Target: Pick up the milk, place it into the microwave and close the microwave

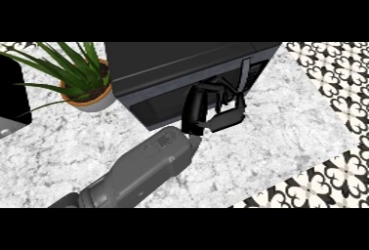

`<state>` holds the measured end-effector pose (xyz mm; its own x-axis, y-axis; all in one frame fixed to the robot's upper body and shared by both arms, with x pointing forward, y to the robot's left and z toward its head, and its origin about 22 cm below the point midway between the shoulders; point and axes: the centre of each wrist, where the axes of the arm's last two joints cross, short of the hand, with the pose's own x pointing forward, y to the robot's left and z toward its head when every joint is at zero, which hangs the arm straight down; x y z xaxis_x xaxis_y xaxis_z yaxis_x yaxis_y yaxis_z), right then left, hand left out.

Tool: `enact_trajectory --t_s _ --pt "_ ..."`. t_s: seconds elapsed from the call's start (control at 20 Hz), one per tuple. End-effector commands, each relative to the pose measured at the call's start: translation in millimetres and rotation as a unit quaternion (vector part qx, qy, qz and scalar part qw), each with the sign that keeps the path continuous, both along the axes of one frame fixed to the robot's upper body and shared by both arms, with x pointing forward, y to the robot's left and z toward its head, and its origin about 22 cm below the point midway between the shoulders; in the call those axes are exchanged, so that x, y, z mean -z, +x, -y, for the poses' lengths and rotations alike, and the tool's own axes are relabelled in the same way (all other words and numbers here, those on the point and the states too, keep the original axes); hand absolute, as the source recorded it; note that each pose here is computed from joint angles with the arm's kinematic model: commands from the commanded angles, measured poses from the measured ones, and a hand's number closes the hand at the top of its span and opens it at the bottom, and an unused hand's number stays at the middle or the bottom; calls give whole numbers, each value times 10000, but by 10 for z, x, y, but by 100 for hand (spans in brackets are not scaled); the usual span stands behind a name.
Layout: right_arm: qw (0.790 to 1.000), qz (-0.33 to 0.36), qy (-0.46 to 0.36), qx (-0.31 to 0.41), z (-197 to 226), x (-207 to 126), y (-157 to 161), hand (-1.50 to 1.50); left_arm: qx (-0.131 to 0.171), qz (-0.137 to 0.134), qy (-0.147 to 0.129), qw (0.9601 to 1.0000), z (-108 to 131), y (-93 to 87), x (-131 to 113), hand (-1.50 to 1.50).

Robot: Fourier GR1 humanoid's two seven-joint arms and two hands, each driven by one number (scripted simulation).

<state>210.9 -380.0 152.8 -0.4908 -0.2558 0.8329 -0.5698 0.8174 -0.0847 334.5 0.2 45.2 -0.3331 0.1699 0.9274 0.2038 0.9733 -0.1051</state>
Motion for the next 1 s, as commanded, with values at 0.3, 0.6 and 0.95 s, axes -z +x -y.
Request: enact_trajectory --t_s 0.3,0.6,0.95 --pt "9989 -126 21 -461 -17 -42 20 -150 -178 -129 34 9998 -48 183 -31 150" --pt "9985 -91 -26 -543 25 -124 30 -150 -192 -120 -48 9997 -38 197 -54 150" --pt "9981 -64 -171 -587 63 -226 30 -150 -256 -65 -46 9996 -47 211 -36 150"
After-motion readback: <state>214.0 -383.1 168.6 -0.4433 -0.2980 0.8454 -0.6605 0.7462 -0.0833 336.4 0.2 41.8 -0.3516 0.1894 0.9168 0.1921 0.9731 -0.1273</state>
